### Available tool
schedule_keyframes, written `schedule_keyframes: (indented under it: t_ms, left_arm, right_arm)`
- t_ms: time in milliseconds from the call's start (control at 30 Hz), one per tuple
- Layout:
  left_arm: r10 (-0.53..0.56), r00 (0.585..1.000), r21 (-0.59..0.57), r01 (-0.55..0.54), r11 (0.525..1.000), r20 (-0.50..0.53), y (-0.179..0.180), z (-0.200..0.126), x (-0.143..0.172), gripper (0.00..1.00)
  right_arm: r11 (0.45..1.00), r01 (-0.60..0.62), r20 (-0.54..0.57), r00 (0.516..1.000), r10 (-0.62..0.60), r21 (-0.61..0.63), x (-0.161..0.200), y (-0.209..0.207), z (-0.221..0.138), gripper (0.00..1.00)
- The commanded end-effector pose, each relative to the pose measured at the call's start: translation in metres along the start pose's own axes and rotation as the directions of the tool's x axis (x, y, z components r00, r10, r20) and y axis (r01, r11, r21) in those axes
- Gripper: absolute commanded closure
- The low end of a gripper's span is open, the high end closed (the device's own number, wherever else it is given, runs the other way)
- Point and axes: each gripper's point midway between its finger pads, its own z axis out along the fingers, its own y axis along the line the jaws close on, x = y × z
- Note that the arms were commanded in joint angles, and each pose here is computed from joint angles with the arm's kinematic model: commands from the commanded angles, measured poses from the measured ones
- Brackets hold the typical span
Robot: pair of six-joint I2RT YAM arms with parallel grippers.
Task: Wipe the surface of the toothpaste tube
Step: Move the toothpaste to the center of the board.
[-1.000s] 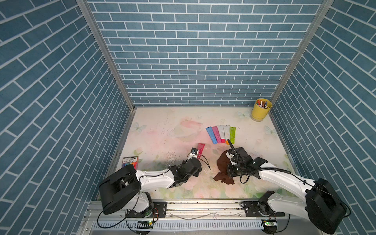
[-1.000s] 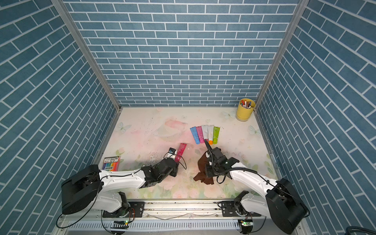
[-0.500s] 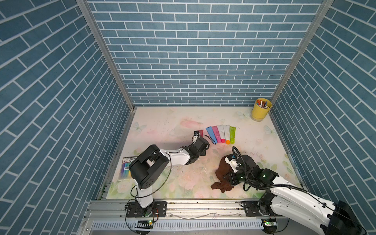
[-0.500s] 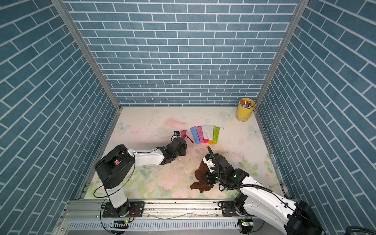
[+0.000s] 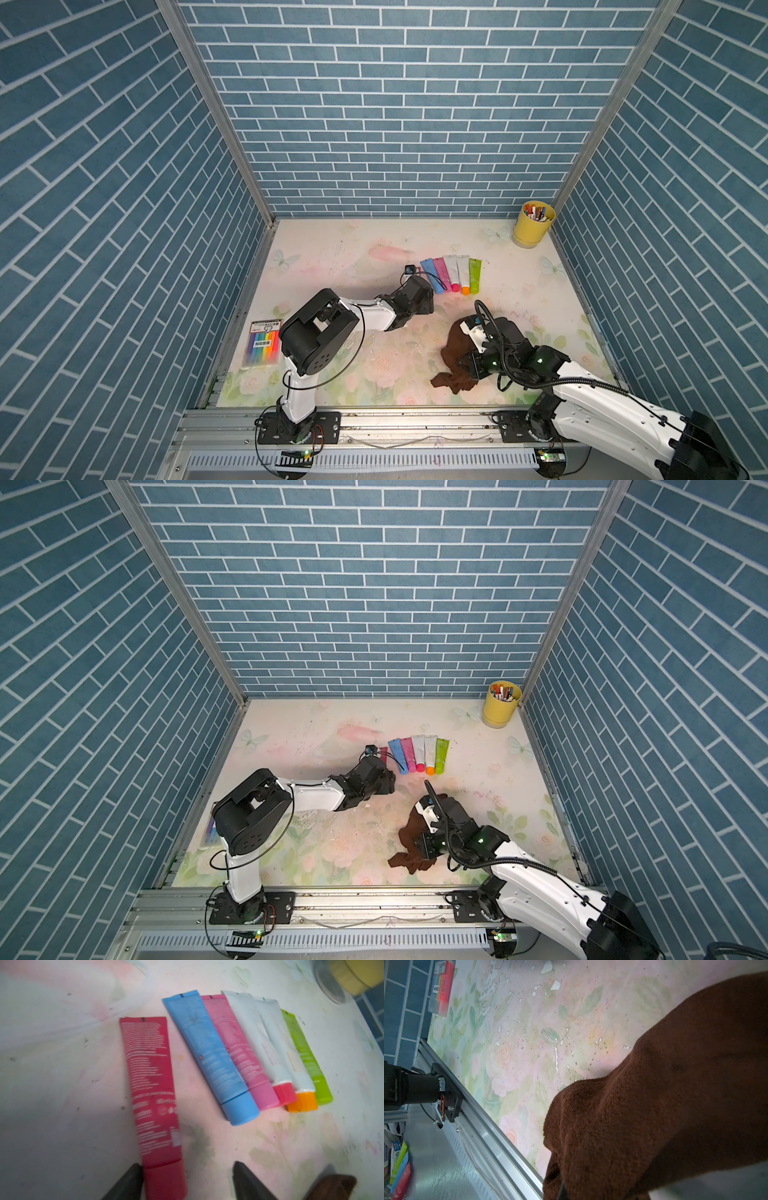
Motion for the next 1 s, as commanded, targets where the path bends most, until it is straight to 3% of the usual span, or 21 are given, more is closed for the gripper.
schedule_keyframes:
  t_ms: [0,133,267,467,633,967]
  left_arm:
    - [-0.013,0.999,0.06,0.011,0.998,0.032,-0.006,-0.006,-0.014,0.12]
    - [-0.06,0.997,0.099,0.055,0.994,0.04,0.007,-0.009,-0.024,0.02]
    - [-0.121,0.992,0.164,0.116,0.98,0.021,0.025,-0.008,-0.03,0.01]
    - [-0.139,0.99,0.279,0.141,0.95,-0.027,0.015,0.003,-0.028,0.06]
    - [-0.163,0.986,0.338,0.165,0.927,-0.034,0.006,0.01,-0.027,0.17]
    - [-0.131,0.99,0.367,0.141,0.92,-0.05,-0.007,0.033,-0.034,0.17]
  right_arm:
    - [1.0,0.021,0.022,1.0,-0.021,0.001,-0.003,0.001,-0.001,1.0]
    - [1.0,0.019,0.022,1.0,-0.019,0.001,-0.003,0.001,-0.001,1.0]
    - [1.0,0.02,0.025,0.999,-0.02,0.003,-0.004,0.001,-0.002,1.0]
    - [1.0,0.017,0.021,1.0,-0.017,0.007,-0.003,0.0,-0.001,1.0]
    - [1.0,0.017,0.021,1.0,-0.017,0.011,-0.003,-0.001,-0.001,1.0]
    - [0.996,-0.009,0.034,0.999,0.006,0.084,-0.004,-0.013,-0.005,1.0]
